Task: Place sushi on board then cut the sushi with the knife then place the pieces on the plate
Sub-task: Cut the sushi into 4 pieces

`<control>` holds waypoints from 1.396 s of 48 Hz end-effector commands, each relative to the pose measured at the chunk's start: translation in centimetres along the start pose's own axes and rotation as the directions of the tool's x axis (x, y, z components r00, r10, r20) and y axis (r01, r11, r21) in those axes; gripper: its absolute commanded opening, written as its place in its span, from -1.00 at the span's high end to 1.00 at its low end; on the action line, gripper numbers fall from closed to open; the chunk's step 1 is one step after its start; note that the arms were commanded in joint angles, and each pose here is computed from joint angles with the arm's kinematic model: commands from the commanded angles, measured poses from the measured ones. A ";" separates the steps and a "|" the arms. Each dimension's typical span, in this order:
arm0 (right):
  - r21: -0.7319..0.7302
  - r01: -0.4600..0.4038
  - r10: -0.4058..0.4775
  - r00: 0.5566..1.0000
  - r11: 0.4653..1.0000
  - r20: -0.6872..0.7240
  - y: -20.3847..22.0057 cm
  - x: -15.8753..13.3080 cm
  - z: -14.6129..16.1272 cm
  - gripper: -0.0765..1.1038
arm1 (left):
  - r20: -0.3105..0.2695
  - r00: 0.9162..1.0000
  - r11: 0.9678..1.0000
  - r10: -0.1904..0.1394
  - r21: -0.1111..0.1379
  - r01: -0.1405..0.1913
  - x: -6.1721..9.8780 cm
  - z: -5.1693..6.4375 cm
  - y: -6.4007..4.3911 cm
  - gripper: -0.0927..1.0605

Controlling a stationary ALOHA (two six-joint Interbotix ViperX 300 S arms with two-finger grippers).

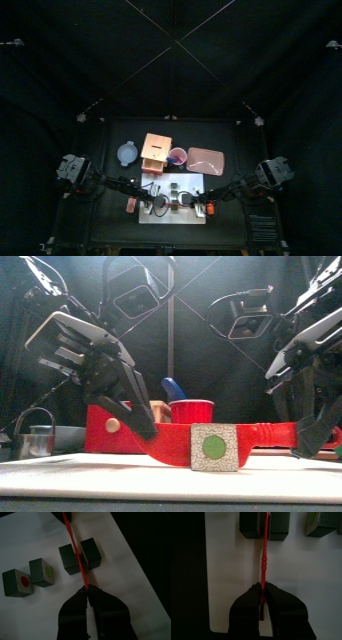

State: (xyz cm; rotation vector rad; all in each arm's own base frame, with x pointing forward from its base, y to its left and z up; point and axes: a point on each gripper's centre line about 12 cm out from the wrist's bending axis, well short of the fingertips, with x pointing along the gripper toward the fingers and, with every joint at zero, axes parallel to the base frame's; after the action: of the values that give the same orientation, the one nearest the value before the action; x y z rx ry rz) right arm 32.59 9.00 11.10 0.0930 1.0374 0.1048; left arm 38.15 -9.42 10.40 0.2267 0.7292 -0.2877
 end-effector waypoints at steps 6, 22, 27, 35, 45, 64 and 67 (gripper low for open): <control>-0.018 0.018 -0.017 0.999 1.000 0.050 -0.9 -0.9 1.6 0.10 | 0.035 0.999 1.000 0.023 -0.001 -0.023 -0.5 1.1 1.1 0.18; -0.030 0.022 -0.020 0.997 0.999 0.069 -0.9 -1.7 2.2 0.10 | 0.056 0.998 0.999 0.036 0.010 -0.037 -1.0 1.7 1.8 0.18; -0.032 0.019 -0.017 0.996 0.999 0.085 -0.8 -2.3 2.8 0.10 | 0.093 0.995 0.999 0.041 0.017 -0.043 -1.8 2.7 2.0 0.18; -0.045 0.004 0.003 0.987 0.999 0.162 -0.1 -4.8 4.6 0.10 | 0.142 0.989 0.998 0.047 0.046 -0.054 -3.6 4.2 2.1 0.18; -0.051 0.004 0.008 0.973 0.999 0.229 0.0 -8.4 5.5 0.10 | 0.247 0.967 0.991 0.067 0.096 -0.094 -6.5 6.6 2.9 0.18; 0.059 -0.065 0.048 0.967 0.996 0.249 0.2 -11.3 5.3 0.10 | 0.490 0.865 0.984 0.105 0.072 -0.160 -8.0 7.8 4.8 -0.22; 0.059 -0.063 0.047 0.969 0.996 0.243 0.2 -11.2 5.1 0.10 | 0.514 0.851 0.984 0.106 0.068 -0.164 -8.3 7.8 4.8 -0.35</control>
State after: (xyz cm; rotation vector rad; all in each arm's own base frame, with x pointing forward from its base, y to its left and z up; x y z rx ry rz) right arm 31.08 7.58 21.55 0.1771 0.8486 0.0983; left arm 38.62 -6.20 20.84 0.2994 0.2412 -0.2527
